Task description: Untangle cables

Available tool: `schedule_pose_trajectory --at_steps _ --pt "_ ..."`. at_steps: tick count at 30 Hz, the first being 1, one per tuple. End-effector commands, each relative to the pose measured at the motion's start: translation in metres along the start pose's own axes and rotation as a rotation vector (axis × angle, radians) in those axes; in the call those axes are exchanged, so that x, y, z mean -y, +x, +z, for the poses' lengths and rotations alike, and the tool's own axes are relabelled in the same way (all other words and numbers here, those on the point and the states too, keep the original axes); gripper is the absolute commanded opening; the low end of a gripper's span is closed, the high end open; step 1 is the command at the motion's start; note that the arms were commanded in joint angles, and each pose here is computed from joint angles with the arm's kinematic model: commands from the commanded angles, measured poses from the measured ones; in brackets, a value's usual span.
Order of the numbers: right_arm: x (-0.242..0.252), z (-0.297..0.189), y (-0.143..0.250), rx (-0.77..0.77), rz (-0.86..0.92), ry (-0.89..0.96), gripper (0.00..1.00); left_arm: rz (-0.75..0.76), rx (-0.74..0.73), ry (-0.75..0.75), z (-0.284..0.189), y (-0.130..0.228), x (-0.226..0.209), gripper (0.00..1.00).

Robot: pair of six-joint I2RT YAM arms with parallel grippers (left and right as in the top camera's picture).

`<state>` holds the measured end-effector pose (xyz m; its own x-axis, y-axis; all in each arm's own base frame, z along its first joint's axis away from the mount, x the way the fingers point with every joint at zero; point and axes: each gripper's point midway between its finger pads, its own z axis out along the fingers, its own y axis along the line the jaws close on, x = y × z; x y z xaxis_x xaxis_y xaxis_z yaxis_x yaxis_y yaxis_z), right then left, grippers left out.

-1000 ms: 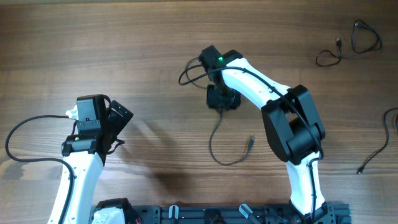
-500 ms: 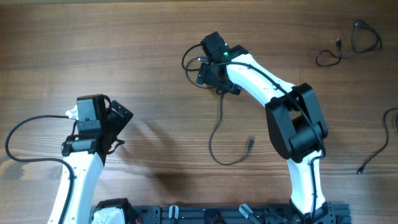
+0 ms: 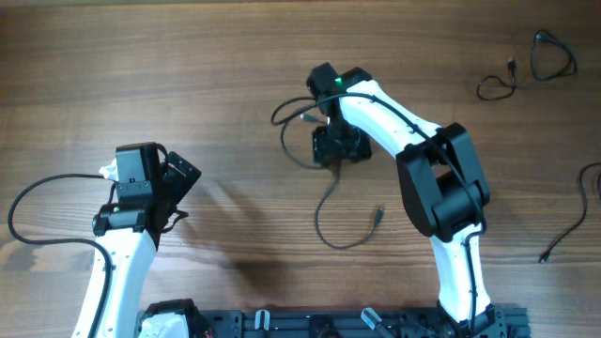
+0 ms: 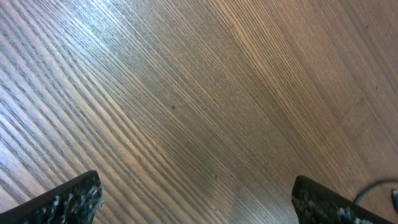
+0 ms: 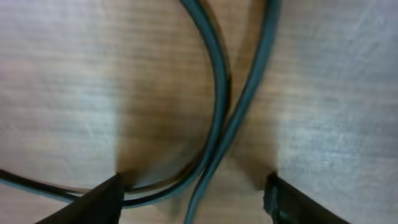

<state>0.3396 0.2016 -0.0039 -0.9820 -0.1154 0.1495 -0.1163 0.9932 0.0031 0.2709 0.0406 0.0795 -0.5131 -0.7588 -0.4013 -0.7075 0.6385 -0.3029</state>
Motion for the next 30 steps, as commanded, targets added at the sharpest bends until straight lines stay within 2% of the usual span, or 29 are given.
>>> schedule_pose_trajectory --at_steps 1,3,4,5,9,12,17,20,22,23,26,30 --pt "-0.001 0.024 0.009 -0.076 -0.08 -0.023 0.52 -0.014 0.003 0.006 -0.001 -0.001 0.0 1.0" --pt "-0.004 0.024 -0.001 -0.039 -0.031 -0.034 0.31 -0.014 0.003 0.006 -0.001 -0.001 0.0 1.0" --pt "-0.005 0.024 -0.004 -0.026 -0.002 -0.039 0.07 -0.014 0.003 0.006 -0.001 -0.001 0.0 1.0" --pt "-0.007 0.025 -0.007 -0.012 0.039 -0.046 0.05 -0.014 0.003 0.006 -0.001 -0.001 0.0 1.0" --pt "-0.012 0.017 -0.039 0.107 0.015 -0.096 0.04 -0.014 0.003 0.006 -0.001 -0.001 0.0 1.0" --pt "0.0 -0.029 -0.063 0.226 -0.017 -0.132 0.04 -0.014 0.003 0.006 -0.001 -0.001 0.0 1.0" --pt "0.04 -0.2 -0.124 0.742 -0.16 -0.16 0.04 -0.014 0.003 0.006 -0.001 -0.001 0.0 1.0" --pt "0.086 -0.334 -0.15 1.217 -0.24 -0.063 0.04 -0.014 0.003 0.006 -0.001 -0.001 0.0 1.0" --pt "0.106 -0.374 -0.156 1.367 -0.291 0.028 0.04 -0.014 0.003 0.006 -0.001 -0.001 0.0 1.0" --pt "0.116 -0.384 -0.159 1.411 -0.312 0.074 0.04 -0.014 0.003 0.006 -0.001 -0.001 0.0 1.0" --pt "0.133 -0.379 -0.167 1.404 -0.399 0.193 0.04 -0.014 0.003 0.006 -0.001 -0.001 0.0 1.0" --pt "0.189 -0.345 -0.185 1.303 -0.275 0.323 0.04 -0.014 0.003 0.006 -0.001 -0.001 0.0 1.0"
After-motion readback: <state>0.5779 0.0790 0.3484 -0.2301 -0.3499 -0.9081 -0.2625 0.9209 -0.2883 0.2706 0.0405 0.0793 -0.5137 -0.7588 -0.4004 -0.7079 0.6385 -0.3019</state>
